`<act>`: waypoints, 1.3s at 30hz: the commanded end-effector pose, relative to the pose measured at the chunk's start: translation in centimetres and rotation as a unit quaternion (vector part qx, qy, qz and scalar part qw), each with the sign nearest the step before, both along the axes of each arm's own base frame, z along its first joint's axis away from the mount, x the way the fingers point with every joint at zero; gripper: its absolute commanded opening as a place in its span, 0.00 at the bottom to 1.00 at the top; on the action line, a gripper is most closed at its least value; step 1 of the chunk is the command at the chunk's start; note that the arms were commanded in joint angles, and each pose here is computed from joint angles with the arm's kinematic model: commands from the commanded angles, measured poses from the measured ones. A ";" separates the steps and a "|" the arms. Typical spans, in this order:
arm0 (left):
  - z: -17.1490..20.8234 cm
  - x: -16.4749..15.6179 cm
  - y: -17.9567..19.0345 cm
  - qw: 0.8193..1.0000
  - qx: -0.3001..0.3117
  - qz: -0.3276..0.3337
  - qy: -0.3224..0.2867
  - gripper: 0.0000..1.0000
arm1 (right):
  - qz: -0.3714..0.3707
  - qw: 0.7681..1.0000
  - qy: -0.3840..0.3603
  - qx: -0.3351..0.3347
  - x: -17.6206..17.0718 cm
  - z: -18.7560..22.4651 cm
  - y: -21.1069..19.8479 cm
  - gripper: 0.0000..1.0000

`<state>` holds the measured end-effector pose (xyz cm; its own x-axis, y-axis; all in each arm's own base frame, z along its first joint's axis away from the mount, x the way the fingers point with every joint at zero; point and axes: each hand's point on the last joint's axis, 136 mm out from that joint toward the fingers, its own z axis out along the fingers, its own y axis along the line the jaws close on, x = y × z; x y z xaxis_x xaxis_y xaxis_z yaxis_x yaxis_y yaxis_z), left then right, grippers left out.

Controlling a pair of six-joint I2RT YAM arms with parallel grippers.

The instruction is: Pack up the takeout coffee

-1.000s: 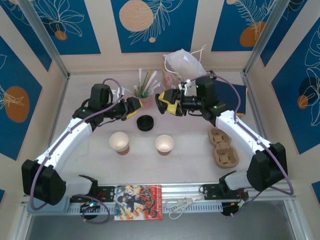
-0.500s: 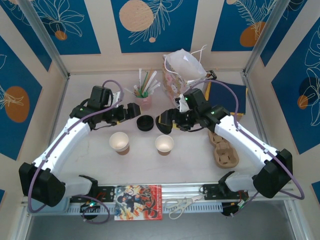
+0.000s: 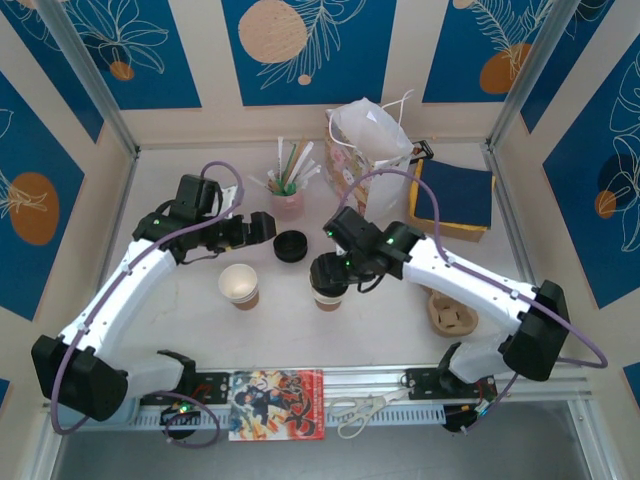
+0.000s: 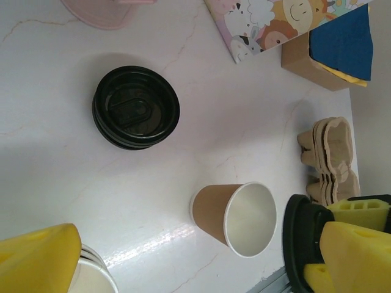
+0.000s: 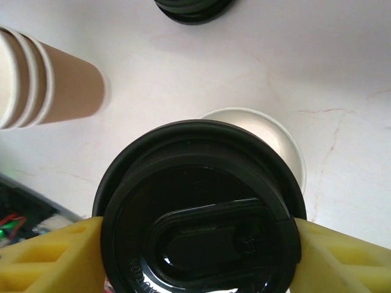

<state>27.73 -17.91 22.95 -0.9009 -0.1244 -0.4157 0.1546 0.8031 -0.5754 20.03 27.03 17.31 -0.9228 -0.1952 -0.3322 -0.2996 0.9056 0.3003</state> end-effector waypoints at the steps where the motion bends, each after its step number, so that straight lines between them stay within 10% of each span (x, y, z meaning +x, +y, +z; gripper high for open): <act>1: 0.8 -0.6 0.3 1.000 0.010 -0.007 -0.015 1.00 | 0.007 0.998 -0.031 -0.058 0.4 -0.3 -0.6 0.68; 39: 0.4 -1.1 0.7 1.000 0.017 -0.003 -0.010 1.00 | 0.030 0.989 -0.026 -0.143 0.7 -5.2 0.2 0.71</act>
<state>27.01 -17.29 23.24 -0.8966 -0.1234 -0.4253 0.1522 0.8160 -0.5576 20.69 27.74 13.06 -0.8881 -0.3366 -0.3131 -0.3691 0.9281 0.0493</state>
